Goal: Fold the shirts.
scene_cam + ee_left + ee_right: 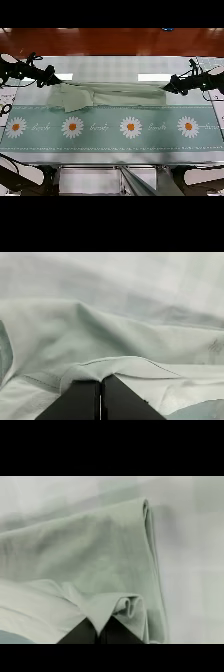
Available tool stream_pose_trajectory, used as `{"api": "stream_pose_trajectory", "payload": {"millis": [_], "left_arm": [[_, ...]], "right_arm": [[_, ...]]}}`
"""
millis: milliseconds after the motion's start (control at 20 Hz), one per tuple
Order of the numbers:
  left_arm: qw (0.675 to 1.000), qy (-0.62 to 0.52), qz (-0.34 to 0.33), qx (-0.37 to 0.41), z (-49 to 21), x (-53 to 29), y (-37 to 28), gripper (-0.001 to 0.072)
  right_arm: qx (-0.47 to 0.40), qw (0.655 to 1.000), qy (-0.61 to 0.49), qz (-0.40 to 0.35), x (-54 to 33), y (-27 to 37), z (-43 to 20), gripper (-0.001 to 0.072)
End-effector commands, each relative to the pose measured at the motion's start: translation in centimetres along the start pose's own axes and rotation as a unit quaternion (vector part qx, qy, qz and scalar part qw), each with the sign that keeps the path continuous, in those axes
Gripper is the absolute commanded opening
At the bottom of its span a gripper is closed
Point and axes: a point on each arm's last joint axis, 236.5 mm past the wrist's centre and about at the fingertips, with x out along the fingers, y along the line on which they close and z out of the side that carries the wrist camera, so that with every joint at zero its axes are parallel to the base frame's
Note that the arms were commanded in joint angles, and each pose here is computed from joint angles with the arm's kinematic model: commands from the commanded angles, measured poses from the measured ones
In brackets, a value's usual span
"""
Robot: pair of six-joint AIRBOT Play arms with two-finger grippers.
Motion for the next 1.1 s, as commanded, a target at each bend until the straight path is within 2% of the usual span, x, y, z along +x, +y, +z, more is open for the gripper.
{"api": "stream_pose_trajectory", "payload": {"millis": [0, 200, 250, 300, 350, 400, 500, 600, 750, 850, 1050], "left_arm": [[1.000, 0.008, -0.001, -0.002, 0.8, 1.2, 0.3, 0.0017], [1.000, 0.010, 0.001, 0.002, 1.0, 2.4, 0.9, 0.0018], [1.000, 0.004, 0.002, 0.010, 1.3, 2.5, 0.7, 0.0049], [1.000, 0.005, 0.001, 0.016, 1.2, 2.7, 0.3, 0.0256], [0.999, 0.020, -0.001, 0.032, 0.6, 2.5, -0.3, 0.0507], [0.998, 0.036, 0.004, 0.057, 0.1, 1.6, -0.5, 0.0512], [0.996, 0.021, 0.066, 0.047, 1.4, -2.5, 1.2, 0.0511], [0.993, -0.062, 0.094, 0.039, 3.8, -8.4, 1.2, 0.0511], [0.974, -0.184, 0.117, 0.063, 4.8, -15.7, -0.2, 0.0511], [0.964, -0.223, 0.128, 0.067, 2.3, -16.7, 0.2, 0.0511], [0.970, -0.209, 0.088, 0.090, -6.6, -11.7, -0.4, 0.0510]], "right_arm": [[0.018, 1.000, -0.002, 0.011, 1.2, -0.3, 0.7, 0.0029], [0.029, 1.000, -0.001, 0.012, 2.3, -0.9, 0.8, 0.0030], [0.029, 1.000, -0.006, 0.009, 2.5, -1.0, 1.1, 0.0065], [0.030, 0.999, -0.012, 0.008, 2.7, -1.0, 1.4, 0.0253], [0.033, 0.999, -0.008, 0.019, 2.6, -0.4, 1.2, 0.0420], [0.025, 0.999, 0.009, 0.024, 1.6, -0.1, 0.9, 0.0418], [0.025, 0.999, 0.015, 0.019, -3.0, -0.6, 1.8, 0.0418], [0.039, 0.998, -0.036, 0.018, -8.8, -1.4, 3.4, 0.0418], [0.050, 0.993, -0.100, -0.048, -14.9, -5.3, 2.5, 0.0418], [0.094, 0.986, -0.122, -0.065, -14.1, -8.4, 0.1, 0.0418], [0.166, 0.978, -0.120, -0.048, -7.9, -10.9, -3.9, 0.0418]]}}
